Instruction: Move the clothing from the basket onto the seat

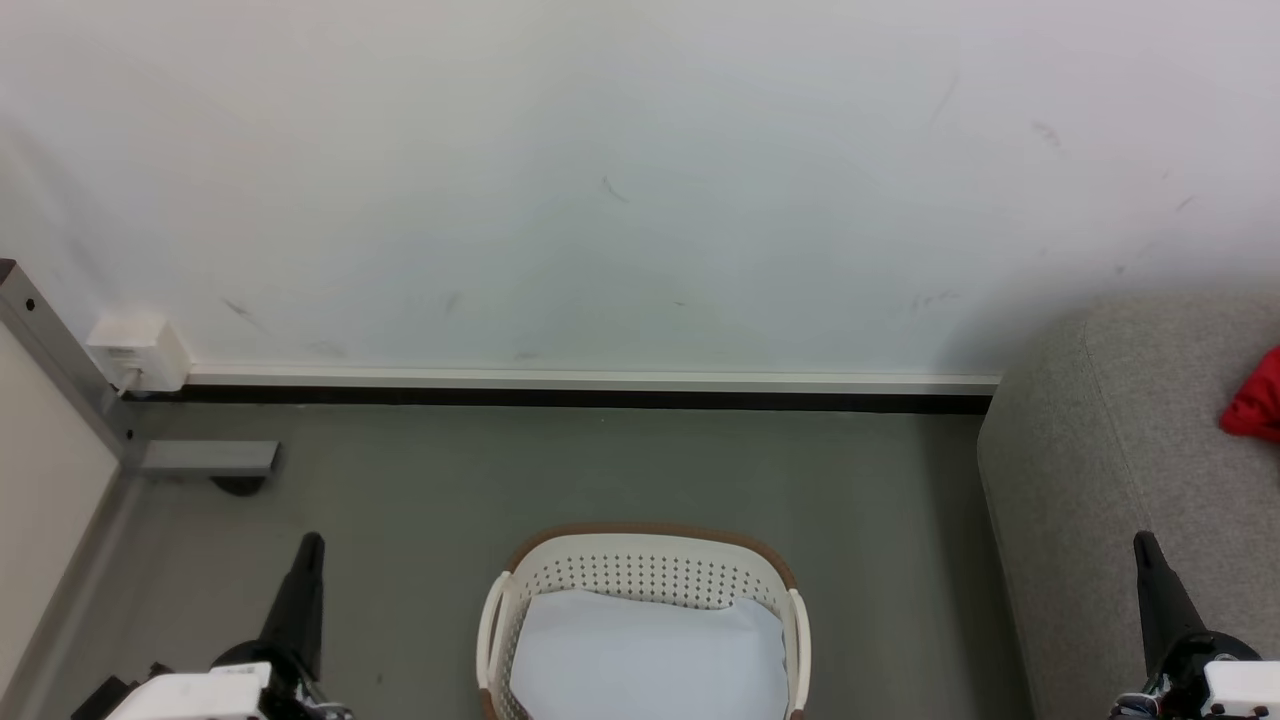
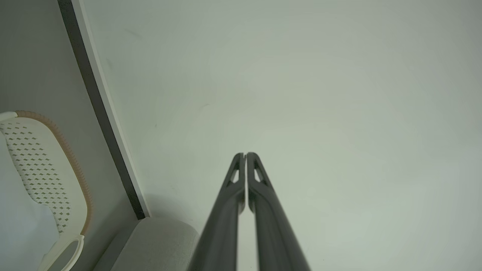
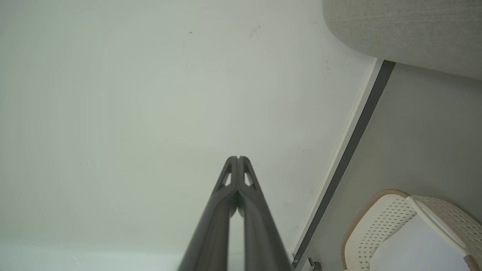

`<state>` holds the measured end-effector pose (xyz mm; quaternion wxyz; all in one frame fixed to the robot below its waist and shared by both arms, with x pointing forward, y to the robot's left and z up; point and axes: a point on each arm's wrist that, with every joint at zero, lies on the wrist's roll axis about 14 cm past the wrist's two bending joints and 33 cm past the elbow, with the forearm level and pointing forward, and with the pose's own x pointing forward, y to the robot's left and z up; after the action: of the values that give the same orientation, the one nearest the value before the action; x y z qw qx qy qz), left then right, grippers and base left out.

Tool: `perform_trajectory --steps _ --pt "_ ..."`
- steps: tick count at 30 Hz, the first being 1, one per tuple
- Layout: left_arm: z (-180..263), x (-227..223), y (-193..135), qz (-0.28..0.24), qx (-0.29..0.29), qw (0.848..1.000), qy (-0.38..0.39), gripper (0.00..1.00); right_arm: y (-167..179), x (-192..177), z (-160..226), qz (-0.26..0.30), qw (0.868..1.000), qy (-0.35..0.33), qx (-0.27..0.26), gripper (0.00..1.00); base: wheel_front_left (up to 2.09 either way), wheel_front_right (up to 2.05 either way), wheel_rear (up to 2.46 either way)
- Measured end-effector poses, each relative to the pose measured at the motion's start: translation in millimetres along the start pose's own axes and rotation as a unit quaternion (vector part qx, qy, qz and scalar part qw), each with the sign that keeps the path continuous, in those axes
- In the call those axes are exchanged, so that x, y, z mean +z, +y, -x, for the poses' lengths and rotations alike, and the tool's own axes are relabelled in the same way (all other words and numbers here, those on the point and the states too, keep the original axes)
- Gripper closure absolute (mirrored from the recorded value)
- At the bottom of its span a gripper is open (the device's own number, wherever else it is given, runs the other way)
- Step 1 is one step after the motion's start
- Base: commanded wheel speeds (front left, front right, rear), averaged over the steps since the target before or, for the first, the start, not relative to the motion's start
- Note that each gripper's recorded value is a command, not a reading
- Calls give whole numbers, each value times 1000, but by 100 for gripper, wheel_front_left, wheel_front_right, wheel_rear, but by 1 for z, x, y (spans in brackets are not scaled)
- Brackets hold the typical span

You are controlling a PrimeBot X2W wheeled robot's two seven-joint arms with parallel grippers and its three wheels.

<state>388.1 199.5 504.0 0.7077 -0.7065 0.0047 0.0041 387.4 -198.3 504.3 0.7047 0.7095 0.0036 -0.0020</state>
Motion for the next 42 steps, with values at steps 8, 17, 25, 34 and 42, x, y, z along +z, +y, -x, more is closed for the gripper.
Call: perform_trajectory --steps 8,17,25,34,42 --pt "0 0 0 0 0 1000 0 100 0 0 0 0 1000 0 0 100 0 0 0" --pt "0 0 0 0 0 1000 0 100 0 0 0 0 1000 0 0 100 0 0 0" --pt "0 0 0 0 0 1000 0 100 0 0 0 0 1000 0 0 100 0 0 0" --pt "0 0 0 0 0 1000 0 100 0 0 0 0 1000 0 0 100 0 0 0" --pt "0 0 0 0 0 1000 0 100 0 0 0 0 1000 0 0 100 0 0 0"
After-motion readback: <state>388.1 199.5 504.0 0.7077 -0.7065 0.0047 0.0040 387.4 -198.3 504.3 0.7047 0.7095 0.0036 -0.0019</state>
